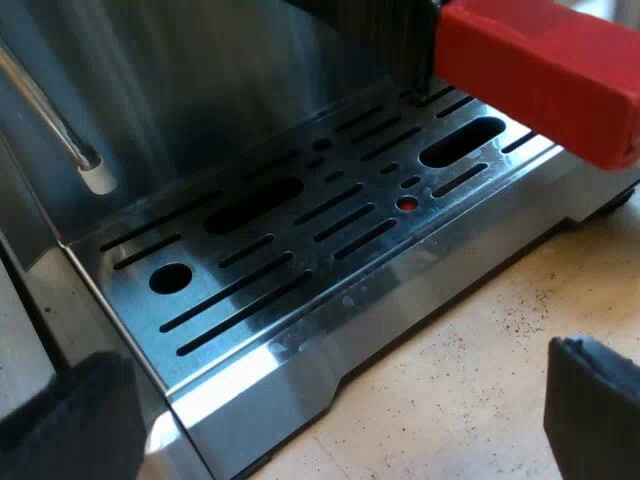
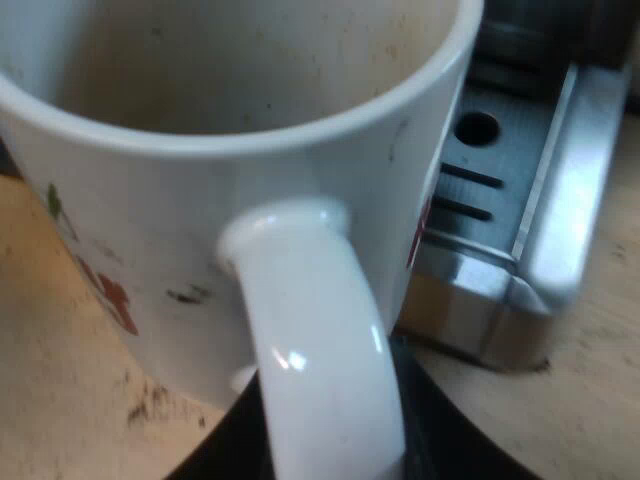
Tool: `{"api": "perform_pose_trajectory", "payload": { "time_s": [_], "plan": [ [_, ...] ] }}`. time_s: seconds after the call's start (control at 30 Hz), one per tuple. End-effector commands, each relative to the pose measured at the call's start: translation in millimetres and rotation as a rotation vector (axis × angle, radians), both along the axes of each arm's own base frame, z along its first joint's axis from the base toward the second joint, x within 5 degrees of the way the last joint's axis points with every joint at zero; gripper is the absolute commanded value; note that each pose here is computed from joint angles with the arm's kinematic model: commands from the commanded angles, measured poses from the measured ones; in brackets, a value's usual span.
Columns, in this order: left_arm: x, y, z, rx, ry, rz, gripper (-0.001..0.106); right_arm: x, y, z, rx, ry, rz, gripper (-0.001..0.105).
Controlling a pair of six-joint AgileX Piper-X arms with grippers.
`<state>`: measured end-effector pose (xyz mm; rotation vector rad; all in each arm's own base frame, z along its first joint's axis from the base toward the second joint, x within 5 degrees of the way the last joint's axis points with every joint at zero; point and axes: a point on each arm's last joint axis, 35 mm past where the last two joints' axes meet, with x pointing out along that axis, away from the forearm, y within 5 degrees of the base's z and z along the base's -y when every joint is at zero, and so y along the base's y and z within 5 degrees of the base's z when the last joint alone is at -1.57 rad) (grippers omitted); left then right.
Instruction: Place mug into machine
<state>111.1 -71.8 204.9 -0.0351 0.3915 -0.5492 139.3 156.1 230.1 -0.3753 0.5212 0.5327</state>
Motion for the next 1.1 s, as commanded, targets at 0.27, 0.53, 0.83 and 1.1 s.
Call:
{"api": "perform_pose_trajectory", "payload": {
  "time_s": [0.27,0.53,0.83,1.1],
  "plan": [
    [0,-0.5,2,-0.015,-0.011,0.011,0.082,31,38,-16,0.078,-0.076,-0.011,0.0],
    [0,-0.5,2,-0.015,-0.011,0.011,0.082,50,63,-31,0.057,-0.104,0.005,0.0],
    [0,-1.0,2,-0.021,-0.007,-0.007,0.082,69,83,-38,0.039,-0.135,-0.029,0.0],
    [0,-1.0,2,-0.021,-0.007,-0.007,0.082,79,96,-38,0.016,-0.147,-0.014,0.029]
  ]
}}
